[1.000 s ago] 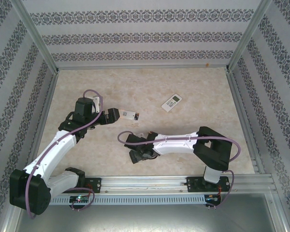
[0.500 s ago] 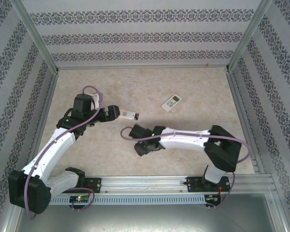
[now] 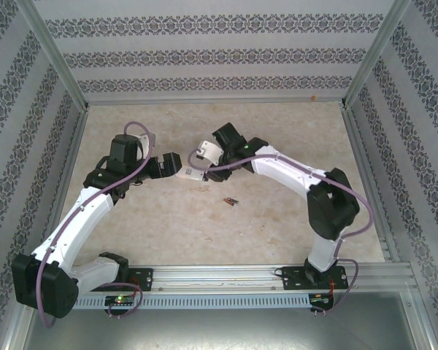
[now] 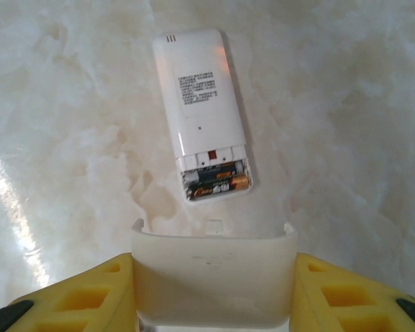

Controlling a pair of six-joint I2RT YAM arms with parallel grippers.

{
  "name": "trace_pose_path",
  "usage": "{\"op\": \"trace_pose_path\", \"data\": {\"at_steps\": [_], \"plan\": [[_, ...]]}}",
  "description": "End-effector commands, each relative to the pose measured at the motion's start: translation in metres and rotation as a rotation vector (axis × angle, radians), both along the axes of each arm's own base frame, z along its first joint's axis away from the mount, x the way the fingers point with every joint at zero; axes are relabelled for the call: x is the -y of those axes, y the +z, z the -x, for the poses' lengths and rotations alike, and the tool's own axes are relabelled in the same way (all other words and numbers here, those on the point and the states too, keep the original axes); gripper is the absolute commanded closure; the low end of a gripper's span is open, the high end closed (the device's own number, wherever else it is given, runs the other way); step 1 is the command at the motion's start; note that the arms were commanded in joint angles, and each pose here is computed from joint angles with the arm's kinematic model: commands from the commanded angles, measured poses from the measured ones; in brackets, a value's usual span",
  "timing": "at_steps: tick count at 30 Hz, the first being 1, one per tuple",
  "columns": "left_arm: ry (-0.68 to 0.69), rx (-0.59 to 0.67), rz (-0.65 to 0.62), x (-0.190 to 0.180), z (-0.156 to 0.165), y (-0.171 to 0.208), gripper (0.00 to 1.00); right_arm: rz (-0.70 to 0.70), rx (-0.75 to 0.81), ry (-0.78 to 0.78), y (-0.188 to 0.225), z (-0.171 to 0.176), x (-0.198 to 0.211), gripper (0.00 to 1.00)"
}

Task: Load the batteries into the remote control

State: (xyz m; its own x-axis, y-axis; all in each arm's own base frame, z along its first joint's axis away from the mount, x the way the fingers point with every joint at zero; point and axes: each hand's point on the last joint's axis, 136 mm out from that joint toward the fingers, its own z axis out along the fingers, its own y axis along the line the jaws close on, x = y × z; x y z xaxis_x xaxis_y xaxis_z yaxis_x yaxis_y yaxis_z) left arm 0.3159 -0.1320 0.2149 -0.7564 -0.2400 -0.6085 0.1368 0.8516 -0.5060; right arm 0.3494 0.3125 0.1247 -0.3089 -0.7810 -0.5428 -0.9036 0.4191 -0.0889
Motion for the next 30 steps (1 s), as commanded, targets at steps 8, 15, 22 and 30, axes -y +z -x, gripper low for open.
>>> {"op": "trace_pose_path", "data": {"at_steps": [8,15,22,30], "plan": [[0.008,0.002,-0.001,-0.003,-0.005,0.006,0.0,-0.038,-0.142,0.098,-0.037,-0.012,-0.026,0.56],[0.002,0.004,-0.012,-0.004,-0.006,0.004,0.0,0.059,-0.135,0.128,-0.065,-0.022,-0.022,0.56],[-0.002,0.005,-0.015,-0.004,-0.008,0.003,0.0,0.07,-0.147,0.13,-0.076,-0.027,-0.026,0.54],[-0.002,0.0,-0.018,-0.004,-0.009,0.001,0.0,0.106,-0.165,0.145,-0.091,-0.026,-0.029,0.51]]}}
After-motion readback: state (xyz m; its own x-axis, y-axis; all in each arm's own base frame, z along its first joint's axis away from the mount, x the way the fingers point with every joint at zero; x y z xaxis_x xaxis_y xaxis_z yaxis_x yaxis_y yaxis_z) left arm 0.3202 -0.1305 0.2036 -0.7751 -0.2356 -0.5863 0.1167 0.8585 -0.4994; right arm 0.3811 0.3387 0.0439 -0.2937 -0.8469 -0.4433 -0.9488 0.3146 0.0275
